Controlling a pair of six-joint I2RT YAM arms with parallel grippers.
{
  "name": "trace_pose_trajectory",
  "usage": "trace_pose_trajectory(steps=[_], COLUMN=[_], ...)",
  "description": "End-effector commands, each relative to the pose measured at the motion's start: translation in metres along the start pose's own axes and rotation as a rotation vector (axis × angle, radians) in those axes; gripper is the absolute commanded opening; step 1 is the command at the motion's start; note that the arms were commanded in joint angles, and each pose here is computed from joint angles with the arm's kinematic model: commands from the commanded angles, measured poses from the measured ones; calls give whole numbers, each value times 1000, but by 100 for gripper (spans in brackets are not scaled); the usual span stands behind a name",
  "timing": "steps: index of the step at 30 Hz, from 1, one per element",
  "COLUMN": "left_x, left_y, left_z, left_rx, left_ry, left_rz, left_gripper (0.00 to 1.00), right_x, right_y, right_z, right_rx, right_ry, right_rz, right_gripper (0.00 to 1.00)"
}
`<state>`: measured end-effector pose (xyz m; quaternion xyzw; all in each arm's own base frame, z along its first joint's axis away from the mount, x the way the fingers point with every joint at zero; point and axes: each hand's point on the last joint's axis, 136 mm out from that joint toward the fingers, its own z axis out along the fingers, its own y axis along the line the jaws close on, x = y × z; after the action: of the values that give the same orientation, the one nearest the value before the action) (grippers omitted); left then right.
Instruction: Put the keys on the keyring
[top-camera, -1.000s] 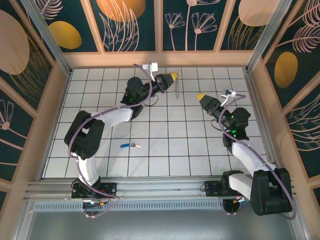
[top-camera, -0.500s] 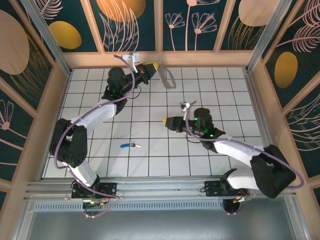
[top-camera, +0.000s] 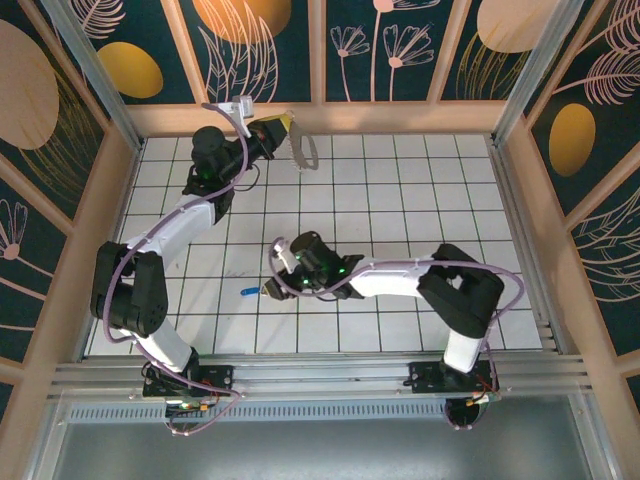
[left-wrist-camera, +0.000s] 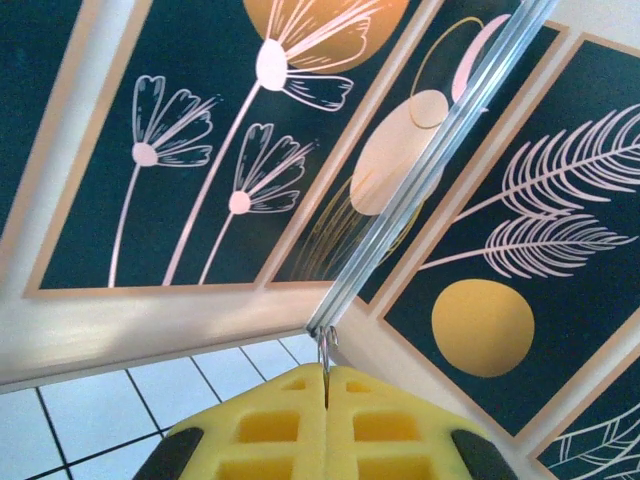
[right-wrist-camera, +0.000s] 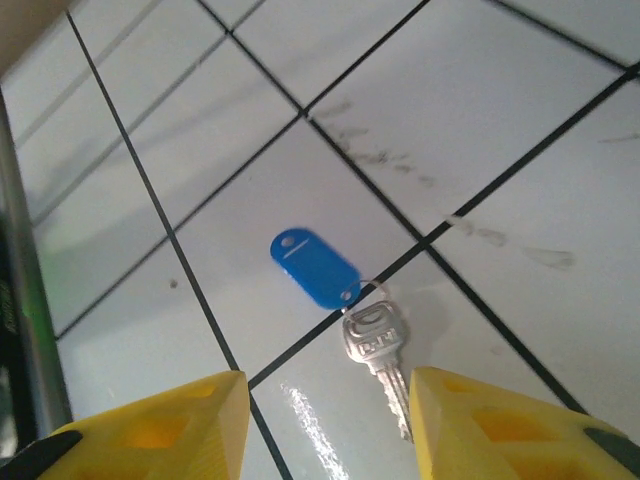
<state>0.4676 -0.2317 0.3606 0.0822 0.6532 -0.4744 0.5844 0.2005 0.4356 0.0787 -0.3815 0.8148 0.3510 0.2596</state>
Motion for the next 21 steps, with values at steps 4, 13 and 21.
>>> trace_pose_trajectory(steps=[4, 13, 21], left_x=[-32, -39, -42], left_y=[-14, -6, -4], left_z=[-11, -13, -12], left_rx=[36, 25, 25], left_ry=[-59, -72, -73], left_rz=[59, 59, 56], left_gripper=[0, 0, 0], right_x=[13, 15, 23], right_y=[-1, 2, -3], right_z=[25, 49, 65], right_rx=[56, 45, 95], right_ry=[89, 133, 175], right_rz=[-147, -184, -225], right_gripper=[47, 47, 46])
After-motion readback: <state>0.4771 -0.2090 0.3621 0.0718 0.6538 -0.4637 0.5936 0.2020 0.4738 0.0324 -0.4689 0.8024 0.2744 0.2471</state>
